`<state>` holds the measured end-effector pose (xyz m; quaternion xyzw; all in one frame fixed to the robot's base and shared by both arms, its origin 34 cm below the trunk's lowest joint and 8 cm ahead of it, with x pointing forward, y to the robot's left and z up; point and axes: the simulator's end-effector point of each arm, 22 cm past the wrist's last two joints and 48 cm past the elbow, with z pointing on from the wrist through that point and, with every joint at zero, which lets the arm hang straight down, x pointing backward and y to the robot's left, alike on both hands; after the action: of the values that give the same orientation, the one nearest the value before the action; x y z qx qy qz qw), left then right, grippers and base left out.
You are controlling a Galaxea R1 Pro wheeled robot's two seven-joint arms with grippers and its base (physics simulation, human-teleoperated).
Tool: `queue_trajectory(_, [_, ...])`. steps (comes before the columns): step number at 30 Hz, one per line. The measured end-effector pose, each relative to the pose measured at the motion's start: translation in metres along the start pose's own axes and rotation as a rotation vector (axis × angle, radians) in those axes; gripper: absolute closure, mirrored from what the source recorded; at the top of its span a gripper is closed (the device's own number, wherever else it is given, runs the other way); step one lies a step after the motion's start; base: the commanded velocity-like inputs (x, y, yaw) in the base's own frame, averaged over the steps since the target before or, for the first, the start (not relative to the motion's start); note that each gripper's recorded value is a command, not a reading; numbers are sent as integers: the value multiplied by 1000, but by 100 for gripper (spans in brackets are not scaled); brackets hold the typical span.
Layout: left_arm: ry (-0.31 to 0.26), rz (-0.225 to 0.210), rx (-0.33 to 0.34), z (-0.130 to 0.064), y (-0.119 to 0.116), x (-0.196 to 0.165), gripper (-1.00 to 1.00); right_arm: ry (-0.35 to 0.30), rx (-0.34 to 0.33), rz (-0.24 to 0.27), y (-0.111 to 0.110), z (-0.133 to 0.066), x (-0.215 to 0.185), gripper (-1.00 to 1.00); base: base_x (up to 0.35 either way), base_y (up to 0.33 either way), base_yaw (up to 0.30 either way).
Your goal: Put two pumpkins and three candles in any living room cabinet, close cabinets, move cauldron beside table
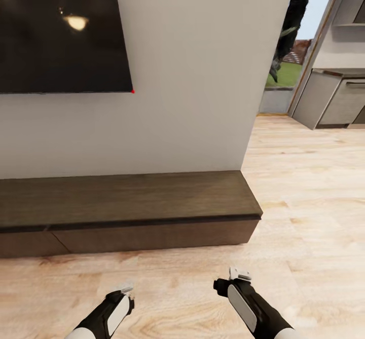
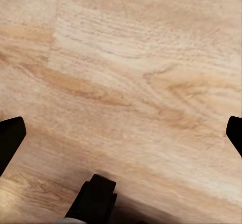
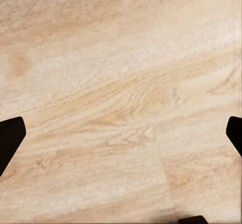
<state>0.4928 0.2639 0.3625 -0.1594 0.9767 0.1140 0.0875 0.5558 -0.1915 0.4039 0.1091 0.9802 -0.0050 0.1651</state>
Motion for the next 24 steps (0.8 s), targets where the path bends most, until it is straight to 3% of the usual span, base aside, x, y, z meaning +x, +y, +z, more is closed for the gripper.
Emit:
queue_trajectory(11, [-27, -21, -18, -15, 9, -2, -100, 17, 3, 18, -9, -8, 12, -100, 0, 0, 0])
queue_trajectory(19, [-30, -24, -20, -29, 12, -7, -100, -10, 6, 36, -9, -20, 0, -100, -47, 0, 0])
queue_trajectory(24, [-70, -50, -23, -37, 15, -17, -100, -9, 7, 37, -9, -28, -3, -100, -90, 0, 0])
